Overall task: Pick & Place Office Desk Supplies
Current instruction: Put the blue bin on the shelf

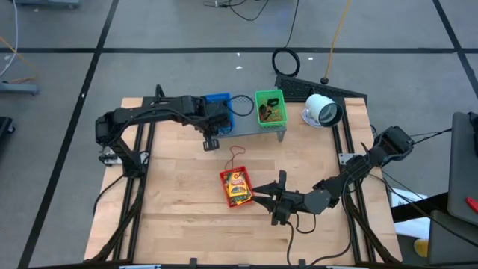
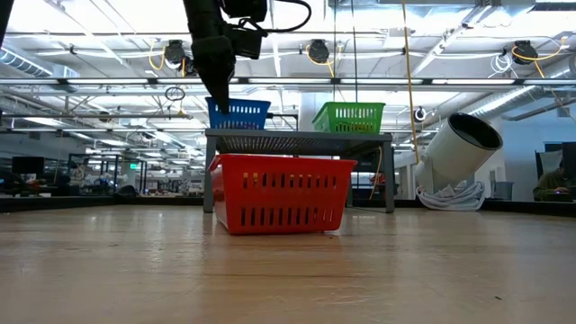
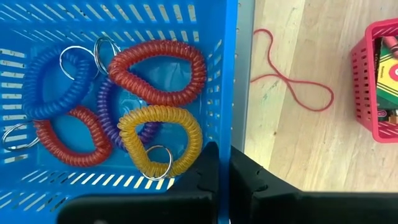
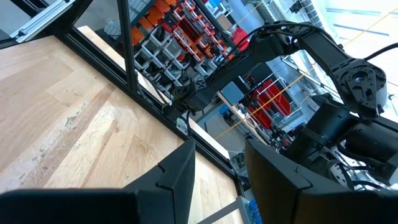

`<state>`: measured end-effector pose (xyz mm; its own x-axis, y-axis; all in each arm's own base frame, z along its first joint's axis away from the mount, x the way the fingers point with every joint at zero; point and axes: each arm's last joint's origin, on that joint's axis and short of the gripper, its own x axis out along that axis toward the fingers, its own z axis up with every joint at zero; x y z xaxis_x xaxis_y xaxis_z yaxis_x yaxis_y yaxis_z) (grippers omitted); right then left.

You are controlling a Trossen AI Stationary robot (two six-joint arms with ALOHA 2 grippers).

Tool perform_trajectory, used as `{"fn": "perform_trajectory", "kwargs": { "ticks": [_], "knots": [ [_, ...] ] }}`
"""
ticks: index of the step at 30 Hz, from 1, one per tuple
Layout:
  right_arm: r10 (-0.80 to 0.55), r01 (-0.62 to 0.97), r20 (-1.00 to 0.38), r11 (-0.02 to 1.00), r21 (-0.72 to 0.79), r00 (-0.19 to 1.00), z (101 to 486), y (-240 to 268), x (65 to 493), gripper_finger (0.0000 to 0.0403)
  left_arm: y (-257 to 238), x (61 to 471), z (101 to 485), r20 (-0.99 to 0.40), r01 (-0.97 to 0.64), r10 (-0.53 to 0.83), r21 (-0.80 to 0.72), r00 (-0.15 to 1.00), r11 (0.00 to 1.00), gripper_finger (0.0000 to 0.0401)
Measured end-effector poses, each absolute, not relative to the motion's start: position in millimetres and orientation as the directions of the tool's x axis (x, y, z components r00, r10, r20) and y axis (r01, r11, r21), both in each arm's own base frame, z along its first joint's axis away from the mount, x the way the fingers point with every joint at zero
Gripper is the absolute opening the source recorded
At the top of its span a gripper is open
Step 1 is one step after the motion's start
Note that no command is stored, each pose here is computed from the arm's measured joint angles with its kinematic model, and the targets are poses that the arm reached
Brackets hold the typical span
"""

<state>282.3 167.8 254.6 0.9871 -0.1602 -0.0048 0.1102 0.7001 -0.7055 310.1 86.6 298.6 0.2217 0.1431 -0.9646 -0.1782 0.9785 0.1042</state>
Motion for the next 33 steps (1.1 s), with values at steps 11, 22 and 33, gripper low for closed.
{"fn": "perform_trajectory", "kwargs": {
  "ticks": [11, 22, 33],
  "knots": [
    [-0.160, 0.110, -0.005, 0.698, -0.708, 0.987, 255, 168, 282, 0.0130, 79, 312, 298, -0.963, -0.169, 0.157, 0.121, 0.219, 0.978, 0.0032],
    [-0.160, 0.110, -0.005, 0.698, -0.708, 0.987, 255, 168, 282, 0.0130, 75, 312, 300, -0.962, -0.146, 0.156, 0.125, 0.224, 0.981, 0.0037],
    [-0.160, 0.110, -0.005, 0.698, -0.708, 0.987, 255, 168, 282, 0.0130, 73, 305, 321, -0.951, -0.158, 0.162, 0.124, 0.262, 0.980, 0.0038]
  ]
}}
